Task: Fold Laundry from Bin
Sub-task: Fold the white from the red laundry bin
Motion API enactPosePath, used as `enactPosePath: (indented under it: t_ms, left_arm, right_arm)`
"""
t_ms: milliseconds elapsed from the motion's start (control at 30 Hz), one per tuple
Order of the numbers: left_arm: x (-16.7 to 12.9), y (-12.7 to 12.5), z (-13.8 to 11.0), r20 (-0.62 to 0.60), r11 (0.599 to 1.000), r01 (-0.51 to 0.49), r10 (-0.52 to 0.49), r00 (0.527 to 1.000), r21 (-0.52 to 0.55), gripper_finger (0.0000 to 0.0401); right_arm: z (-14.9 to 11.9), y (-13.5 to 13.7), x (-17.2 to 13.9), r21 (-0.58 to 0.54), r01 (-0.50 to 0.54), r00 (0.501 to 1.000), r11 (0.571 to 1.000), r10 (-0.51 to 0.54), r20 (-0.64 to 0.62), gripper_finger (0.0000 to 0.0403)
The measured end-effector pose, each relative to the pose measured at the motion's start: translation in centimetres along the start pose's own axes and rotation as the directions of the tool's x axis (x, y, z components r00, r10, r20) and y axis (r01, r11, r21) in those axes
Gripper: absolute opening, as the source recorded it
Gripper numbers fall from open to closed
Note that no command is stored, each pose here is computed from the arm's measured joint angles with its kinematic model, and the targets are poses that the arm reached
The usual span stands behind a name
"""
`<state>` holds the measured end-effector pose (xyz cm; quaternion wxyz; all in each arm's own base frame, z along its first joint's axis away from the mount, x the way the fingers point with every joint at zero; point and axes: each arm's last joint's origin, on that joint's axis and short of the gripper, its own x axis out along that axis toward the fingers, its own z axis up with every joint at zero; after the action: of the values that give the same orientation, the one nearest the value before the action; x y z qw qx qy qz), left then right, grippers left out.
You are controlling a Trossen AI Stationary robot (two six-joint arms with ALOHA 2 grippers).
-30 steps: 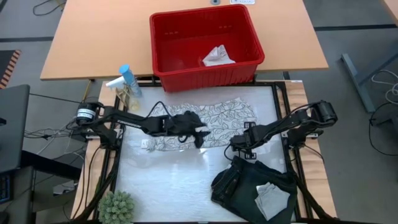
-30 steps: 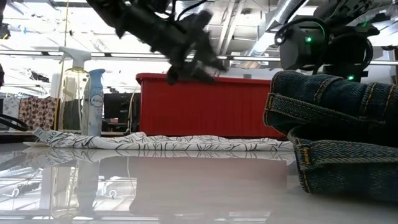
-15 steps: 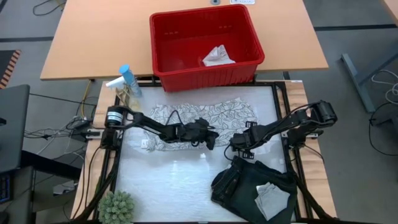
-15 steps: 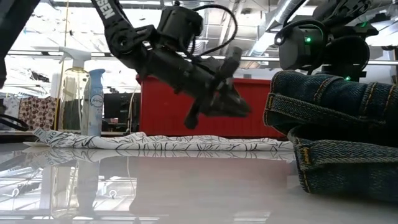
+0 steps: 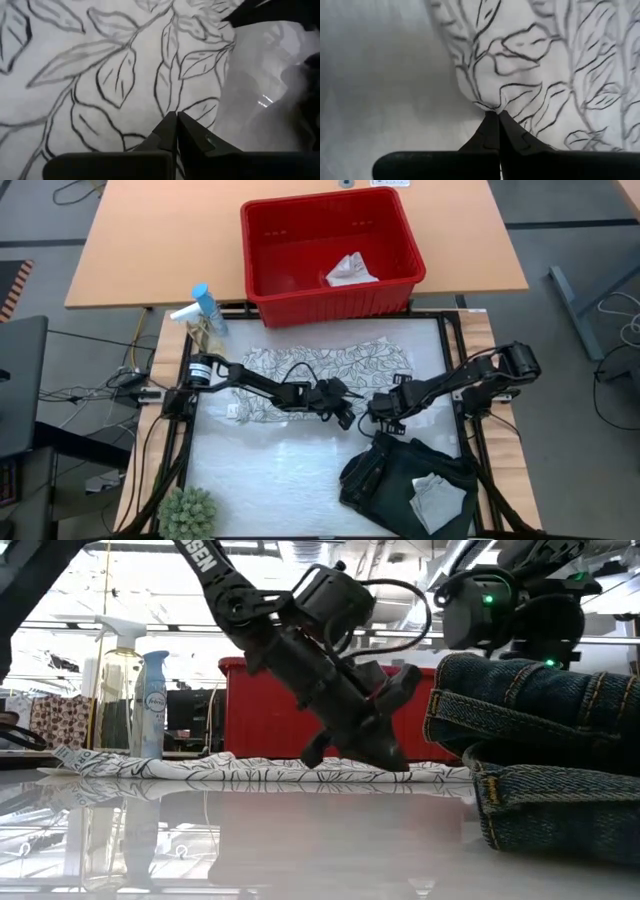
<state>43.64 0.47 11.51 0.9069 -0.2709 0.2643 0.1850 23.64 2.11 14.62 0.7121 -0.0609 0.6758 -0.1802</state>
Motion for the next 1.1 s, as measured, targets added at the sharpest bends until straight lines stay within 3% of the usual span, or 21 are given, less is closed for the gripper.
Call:
enactPosePath:
  t_ms: [267,600,767,933,1000,1100]
  left_arm:
    - [0.0,0.1,-0.4,-0.031,1.0,-0.011,0.011,0.999,0.025,0.0001]
    - [-0.1,0.0,-0.3,-0.029,0.999,-0.007,0.008,1.0,0.035,0.0002]
    - [-3.0,-0.9,2.9,-0.021,0.994,0.083,-0.081,0.996,0.065,0.0]
    - [-6.9,-1.1,5.2,-0.034,0.996,0.018,-0.015,0.999,0.083,0.0]
    - [-8.1,-1.5,5.3,-0.05,0.996,0.011,-0.007,0.999,0.083,0.0]
    - [-8.6,-1.4,3.7,-0.103,0.995,0.009,0.002,0.995,0.103,0.0]
  right_arm:
    - [1.0,-1.3,-2.1,0.026,0.047,0.995,0.999,-0.049,0.086,0.0014]
    - [3.6,-2.6,-4.6,0.091,-0.001,0.962,0.996,-0.023,0.272,0.0014]
    - [4.2,-2.6,-4.8,0.118,-0.013,0.945,0.993,-0.027,0.327,0.0014]
    - [4.2,-2.7,-4.8,0.126,0.01,0.942,0.992,-0.052,0.331,0.0014]
    - [4.4,-2.7,-4.9,0.132,0.011,0.933,0.991,-0.058,0.354,0.0014]
    - [5.0,-2.7,-5.1,0.144,0.008,0.912,0.99,-0.066,0.405,0.0014]
